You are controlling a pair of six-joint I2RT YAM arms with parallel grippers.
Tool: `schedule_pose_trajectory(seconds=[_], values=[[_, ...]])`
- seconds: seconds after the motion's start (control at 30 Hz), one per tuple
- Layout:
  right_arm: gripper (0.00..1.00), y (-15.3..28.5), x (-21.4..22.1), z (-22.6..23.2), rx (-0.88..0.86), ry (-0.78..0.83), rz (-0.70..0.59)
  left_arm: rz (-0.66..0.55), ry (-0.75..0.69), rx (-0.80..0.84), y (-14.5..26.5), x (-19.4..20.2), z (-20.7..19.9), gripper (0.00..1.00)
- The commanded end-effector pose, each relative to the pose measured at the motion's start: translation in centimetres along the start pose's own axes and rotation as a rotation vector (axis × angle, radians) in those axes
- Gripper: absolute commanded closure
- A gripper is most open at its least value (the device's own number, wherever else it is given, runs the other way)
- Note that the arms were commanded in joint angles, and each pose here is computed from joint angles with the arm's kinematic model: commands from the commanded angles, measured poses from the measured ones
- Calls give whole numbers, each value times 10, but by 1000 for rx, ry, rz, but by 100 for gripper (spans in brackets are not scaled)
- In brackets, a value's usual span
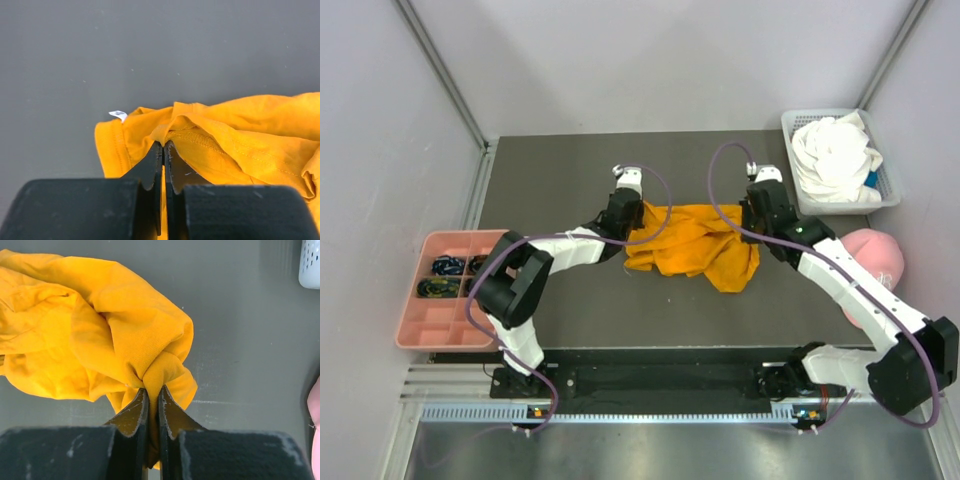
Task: Fold and stack the t-shirts
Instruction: Move the tshirt to the center of the board
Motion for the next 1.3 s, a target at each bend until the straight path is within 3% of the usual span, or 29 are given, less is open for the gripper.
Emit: schedule_pose_trajectory(seconds=[0.0, 0.27, 0.43, 0.63, 0.7, 0.8, 1.0, 1.07, 1.1, 1.27], values=[[100, 9, -2, -3, -19, -39, -35, -174, 37, -19, 21, -60, 0, 100], [100, 0, 12, -3, -15, -58, -3, -207, 78, 86, 69, -102, -1, 100], [100, -2, 14, -3, -16, -69, 4, -81, 127, 191, 89, -70, -2, 100], [100, -2, 16, -3, -7, -71, 5, 84, 186, 191, 105, 3, 6, 99], [100, -3, 18, -4, -7, -72, 6, 110, 191, 174, 107, 11, 9, 90], [100, -4, 19, -3, -10, -78, 11, 126, 195, 163, 111, 15, 11, 86], [100, -4, 25, -4, -10, -83, 20, 40, 206, 129, 123, -15, 15, 48], [100, -6, 27, -4, -7, -83, 25, 22, 202, 116, 127, -26, 17, 28], [100, -6, 28, -4, -7, -85, 27, 13, 204, 111, 131, -30, 18, 1], [100, -8, 29, -4, -7, -92, 30, -48, 216, 91, 139, -44, 22, 1]])
Point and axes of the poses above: each gripper's point midway between its finger pads, its own y axis back along the fingers, its own z axis along the line the jaws close on, x = y × z, the point moved 9 cm from there along y, back along the fingers, and after that the axes turned 3 degrees about -y, right-handed, at the moved point
